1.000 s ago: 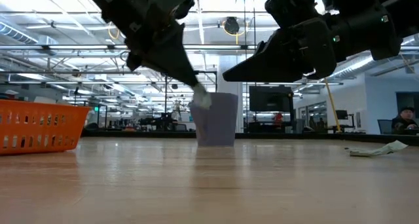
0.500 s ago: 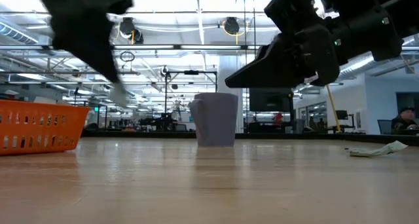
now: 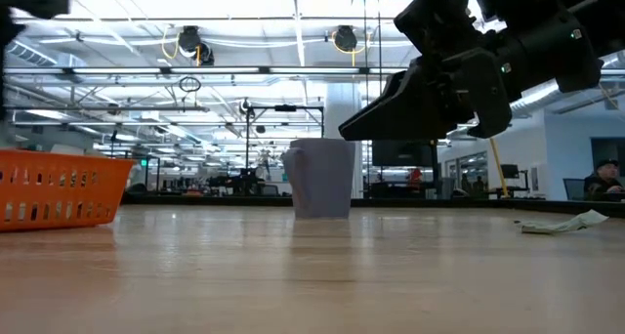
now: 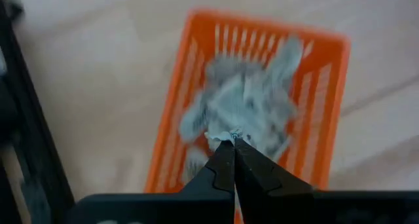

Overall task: Pick and place Stevia / Truvia into bins
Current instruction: Put the green stevia packet into the orange basket

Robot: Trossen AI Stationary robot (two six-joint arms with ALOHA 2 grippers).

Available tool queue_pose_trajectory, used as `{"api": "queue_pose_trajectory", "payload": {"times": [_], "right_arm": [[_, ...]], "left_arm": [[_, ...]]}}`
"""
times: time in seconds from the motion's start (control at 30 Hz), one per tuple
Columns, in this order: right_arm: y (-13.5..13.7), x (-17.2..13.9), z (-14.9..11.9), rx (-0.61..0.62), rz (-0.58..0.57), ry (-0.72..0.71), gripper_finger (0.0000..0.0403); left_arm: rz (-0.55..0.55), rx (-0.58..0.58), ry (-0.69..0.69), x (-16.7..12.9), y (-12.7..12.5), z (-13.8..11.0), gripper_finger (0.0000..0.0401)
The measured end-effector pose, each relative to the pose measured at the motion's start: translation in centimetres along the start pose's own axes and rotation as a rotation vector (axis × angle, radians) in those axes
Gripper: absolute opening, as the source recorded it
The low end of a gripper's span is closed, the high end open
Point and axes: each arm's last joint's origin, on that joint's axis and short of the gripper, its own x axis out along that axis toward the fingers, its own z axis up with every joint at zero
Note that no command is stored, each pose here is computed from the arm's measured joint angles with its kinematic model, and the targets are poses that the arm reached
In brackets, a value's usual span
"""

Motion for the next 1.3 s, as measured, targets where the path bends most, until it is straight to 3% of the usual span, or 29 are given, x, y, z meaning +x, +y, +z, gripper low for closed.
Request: {"api": "queue_pose_trajectory", "payload": {"times": [0.23,0.47,0.6,0.87,1.0,1.13,1.3], "right_arm": [[0.0,0.0,-0.1,0.074,0.005,0.007,0.012],[0.4,-0.1,-0.2,0.018,0.116,0.008,0.0117],[0.3,-0.3,0.0,0.012,0.114,0.013,0.0117],[0.4,-2.9,2.3,0.02,0.125,0.082,0.0116],[0.9,-4.8,1.9,0.059,0.205,0.222,0.0116],[1.5,-6.2,0.5,0.166,0.207,0.409,0.0116],[2.1,-7.9,-1.5,0.226,0.148,0.646,0.0116]], "left_arm": [[-0.019,0.014,0.098,0.3,-0.6,-2.3,0.0026],[-0.015,0.048,0.073,0.8,-0.9,-2.8,0.0046],[-0.035,0.101,0.029,0.8,-0.9,-2.7,0.0065],[-0.122,0.13,-0.202,0.8,-1.3,-1.8,0.0085],[-0.208,0.113,-0.388,0.7,-1.9,-1.1,0.0085],[-0.295,0.144,-0.561,0.6,-2.9,-0.4,0.0086],[-0.306,0.186,-0.563,0.9,-4.1,0.5,0.0086]]}}
